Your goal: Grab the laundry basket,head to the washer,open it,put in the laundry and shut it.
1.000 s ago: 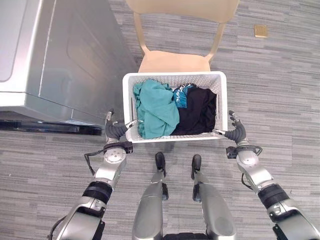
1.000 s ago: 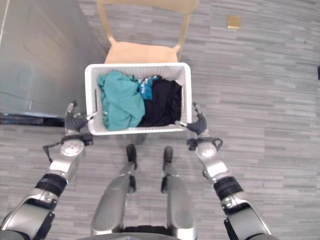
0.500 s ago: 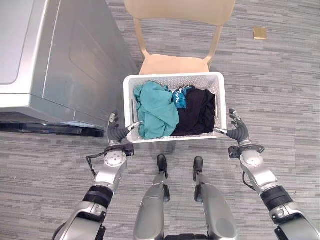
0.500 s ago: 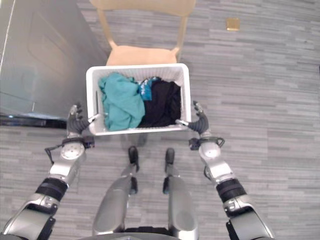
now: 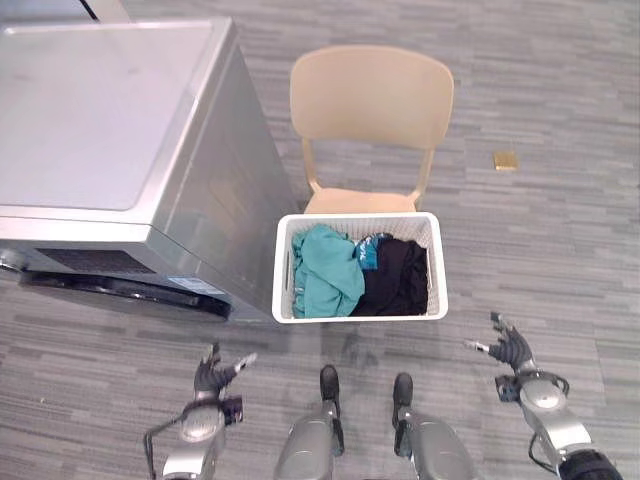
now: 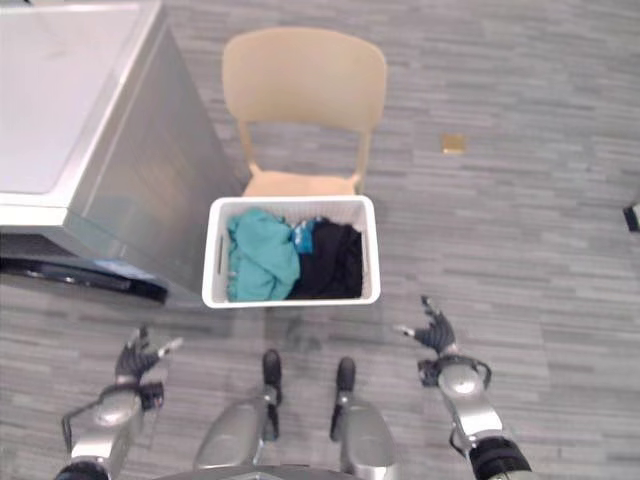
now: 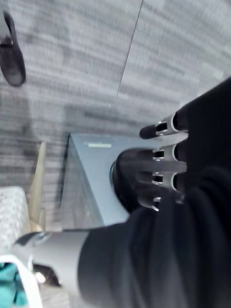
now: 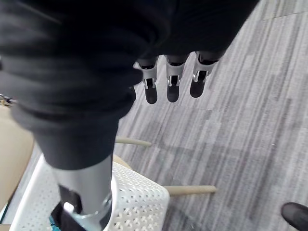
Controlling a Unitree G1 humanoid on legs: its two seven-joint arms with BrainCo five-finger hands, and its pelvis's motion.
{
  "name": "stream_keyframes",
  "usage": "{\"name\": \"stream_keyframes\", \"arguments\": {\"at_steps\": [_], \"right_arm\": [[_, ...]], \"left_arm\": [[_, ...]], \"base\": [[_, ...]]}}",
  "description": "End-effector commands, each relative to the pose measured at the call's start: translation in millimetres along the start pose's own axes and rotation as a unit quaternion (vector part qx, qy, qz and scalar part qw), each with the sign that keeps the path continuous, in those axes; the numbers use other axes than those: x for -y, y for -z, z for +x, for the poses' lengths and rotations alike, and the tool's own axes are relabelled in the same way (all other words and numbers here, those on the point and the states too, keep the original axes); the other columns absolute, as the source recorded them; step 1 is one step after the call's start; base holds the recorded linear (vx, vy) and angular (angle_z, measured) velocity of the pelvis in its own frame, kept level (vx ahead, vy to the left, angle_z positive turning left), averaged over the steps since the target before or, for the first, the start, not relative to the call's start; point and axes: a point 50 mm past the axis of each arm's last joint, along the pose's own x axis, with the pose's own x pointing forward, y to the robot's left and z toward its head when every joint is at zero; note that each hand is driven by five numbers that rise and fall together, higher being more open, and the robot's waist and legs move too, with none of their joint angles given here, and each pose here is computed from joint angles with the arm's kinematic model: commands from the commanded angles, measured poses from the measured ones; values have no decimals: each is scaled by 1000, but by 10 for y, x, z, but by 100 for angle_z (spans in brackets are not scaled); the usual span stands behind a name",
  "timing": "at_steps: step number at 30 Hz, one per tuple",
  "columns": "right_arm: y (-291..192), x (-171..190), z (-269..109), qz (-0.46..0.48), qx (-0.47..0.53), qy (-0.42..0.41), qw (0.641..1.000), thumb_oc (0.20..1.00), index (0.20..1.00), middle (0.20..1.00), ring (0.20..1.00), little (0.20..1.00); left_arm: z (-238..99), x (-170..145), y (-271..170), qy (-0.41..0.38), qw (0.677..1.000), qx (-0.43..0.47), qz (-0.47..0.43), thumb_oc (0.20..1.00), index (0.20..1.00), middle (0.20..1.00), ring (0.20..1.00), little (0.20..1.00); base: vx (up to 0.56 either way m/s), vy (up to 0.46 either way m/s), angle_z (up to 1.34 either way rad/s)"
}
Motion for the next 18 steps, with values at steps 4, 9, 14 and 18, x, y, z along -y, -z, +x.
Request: {"name": "stream_keyframes", "arguments": {"at_steps": [4,9,14,18], "right_arm": [[12,-186,-4,14,6,-31,999,1000,1000,1000,1000,1000],[66,-242,0,35,-7,-21,999,1000,1000,1000,1000,1000],[178,-267,-35,46,-33,-11,998,1000,1000,1000,1000,1000],[229,-347,-74,65,-47,-18,997,1000,1000,1000,1000,1000]], "left_arm": [[80,39,22,10,999,-17,43,1000,1000,1000,1000,1000],[104,198,-31,28,998,-4,51,1000,1000,1000,1000,1000],[100,260,-29,36,997,-4,61,1000,1000,1000,1000,1000],[110,302,-81,47,996,6,76,1000,1000,1000,1000,1000]], "base": [[19,-104,18],[-19,-58,71],[67,135,75],[154,310,103]]}}
